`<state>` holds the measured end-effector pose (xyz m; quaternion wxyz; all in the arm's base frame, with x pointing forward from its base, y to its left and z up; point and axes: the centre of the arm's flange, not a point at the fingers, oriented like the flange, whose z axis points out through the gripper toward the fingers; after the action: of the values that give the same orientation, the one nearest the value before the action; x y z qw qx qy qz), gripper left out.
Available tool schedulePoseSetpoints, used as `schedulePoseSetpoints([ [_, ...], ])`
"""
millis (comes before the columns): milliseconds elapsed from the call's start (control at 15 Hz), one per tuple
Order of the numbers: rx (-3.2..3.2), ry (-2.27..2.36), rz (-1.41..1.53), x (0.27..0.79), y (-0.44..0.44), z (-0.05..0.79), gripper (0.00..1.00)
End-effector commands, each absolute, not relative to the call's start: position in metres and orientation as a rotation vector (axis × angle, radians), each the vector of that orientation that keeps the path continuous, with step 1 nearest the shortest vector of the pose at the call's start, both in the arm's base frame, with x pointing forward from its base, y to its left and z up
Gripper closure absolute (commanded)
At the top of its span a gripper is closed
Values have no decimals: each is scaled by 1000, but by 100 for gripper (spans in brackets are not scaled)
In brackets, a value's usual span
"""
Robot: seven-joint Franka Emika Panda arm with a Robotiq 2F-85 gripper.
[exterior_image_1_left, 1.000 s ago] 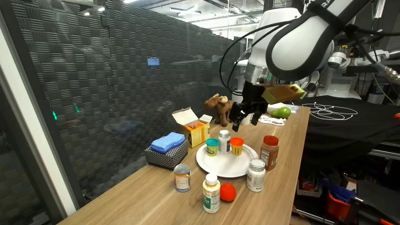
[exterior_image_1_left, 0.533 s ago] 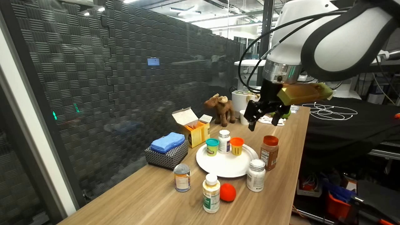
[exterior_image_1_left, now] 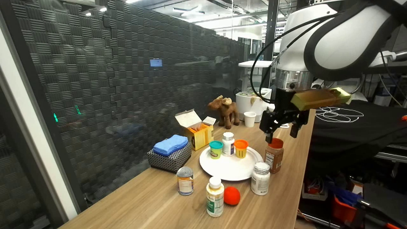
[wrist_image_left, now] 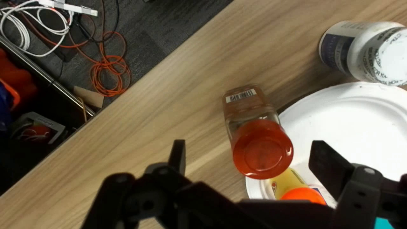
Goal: Pick up the bottles and small containers from the table and put them on the white plate.
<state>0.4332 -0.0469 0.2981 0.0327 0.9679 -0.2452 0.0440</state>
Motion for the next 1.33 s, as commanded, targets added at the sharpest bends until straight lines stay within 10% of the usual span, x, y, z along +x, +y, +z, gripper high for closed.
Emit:
schedulePoseSetpoints([
  [0,3004,-691,131,443,-50,301,0],
  [400,2999,-632,115,460,-50,291,0],
  [933,2982,-633,112,465,-49,291,73],
  [1267,2955,-651,161,457,-39,306,75],
])
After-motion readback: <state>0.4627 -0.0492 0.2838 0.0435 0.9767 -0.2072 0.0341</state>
